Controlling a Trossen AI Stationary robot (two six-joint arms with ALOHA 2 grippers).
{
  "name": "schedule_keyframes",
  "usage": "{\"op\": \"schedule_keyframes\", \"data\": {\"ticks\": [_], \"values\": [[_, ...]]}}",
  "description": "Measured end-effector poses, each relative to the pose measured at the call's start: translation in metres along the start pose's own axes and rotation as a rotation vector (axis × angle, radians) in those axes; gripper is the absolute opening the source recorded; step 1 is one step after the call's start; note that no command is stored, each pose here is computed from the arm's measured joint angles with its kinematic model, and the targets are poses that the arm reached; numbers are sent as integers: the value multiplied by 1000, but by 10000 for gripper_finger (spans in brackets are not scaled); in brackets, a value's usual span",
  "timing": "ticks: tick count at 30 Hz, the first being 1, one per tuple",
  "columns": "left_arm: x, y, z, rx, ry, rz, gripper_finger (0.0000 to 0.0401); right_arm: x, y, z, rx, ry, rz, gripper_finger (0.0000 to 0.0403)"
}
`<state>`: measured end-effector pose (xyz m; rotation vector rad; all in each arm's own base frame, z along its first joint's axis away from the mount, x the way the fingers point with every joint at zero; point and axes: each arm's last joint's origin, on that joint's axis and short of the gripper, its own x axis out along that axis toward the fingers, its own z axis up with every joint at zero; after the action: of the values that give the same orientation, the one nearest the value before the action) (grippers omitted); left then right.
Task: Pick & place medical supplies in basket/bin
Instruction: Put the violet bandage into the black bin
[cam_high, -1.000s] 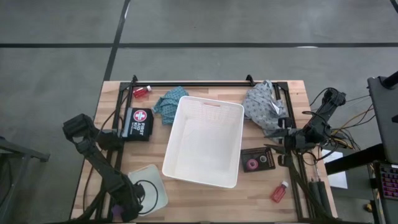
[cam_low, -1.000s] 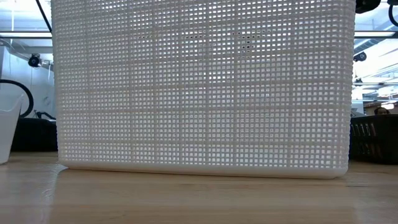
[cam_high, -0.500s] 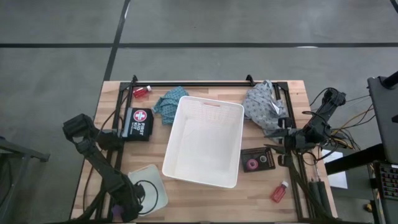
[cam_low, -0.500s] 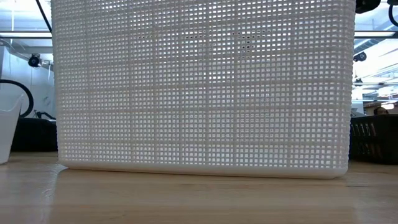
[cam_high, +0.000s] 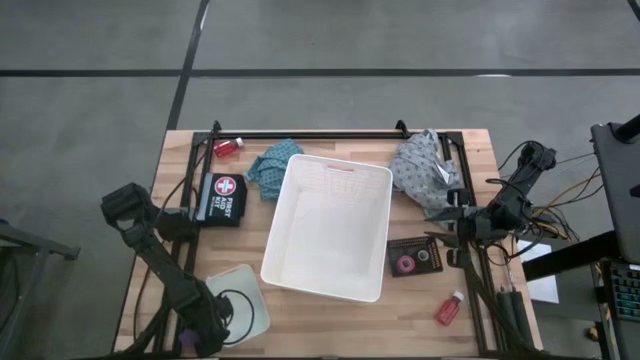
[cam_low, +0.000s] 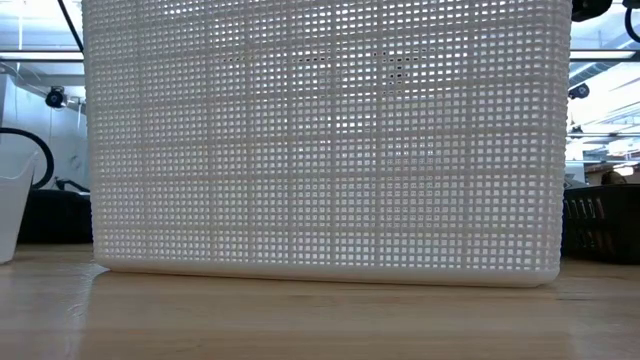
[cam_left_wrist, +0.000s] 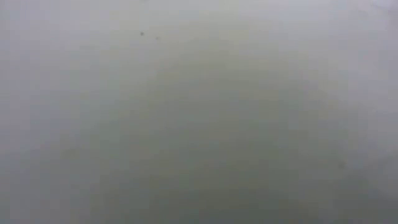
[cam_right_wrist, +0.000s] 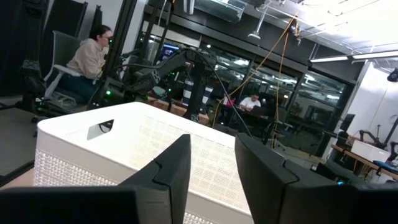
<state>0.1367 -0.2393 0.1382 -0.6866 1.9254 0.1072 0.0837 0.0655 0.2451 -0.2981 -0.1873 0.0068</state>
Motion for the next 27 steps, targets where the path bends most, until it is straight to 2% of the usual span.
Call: {"op": "schedule_keyframes", "data": {"ticks": [19,27], "values": [[0,0,-1,26,4,1,386,0,0,0,0,0,1,118],[0,0,-1,34,4,1,386,0,0,0,-1,0,1,127]]}}
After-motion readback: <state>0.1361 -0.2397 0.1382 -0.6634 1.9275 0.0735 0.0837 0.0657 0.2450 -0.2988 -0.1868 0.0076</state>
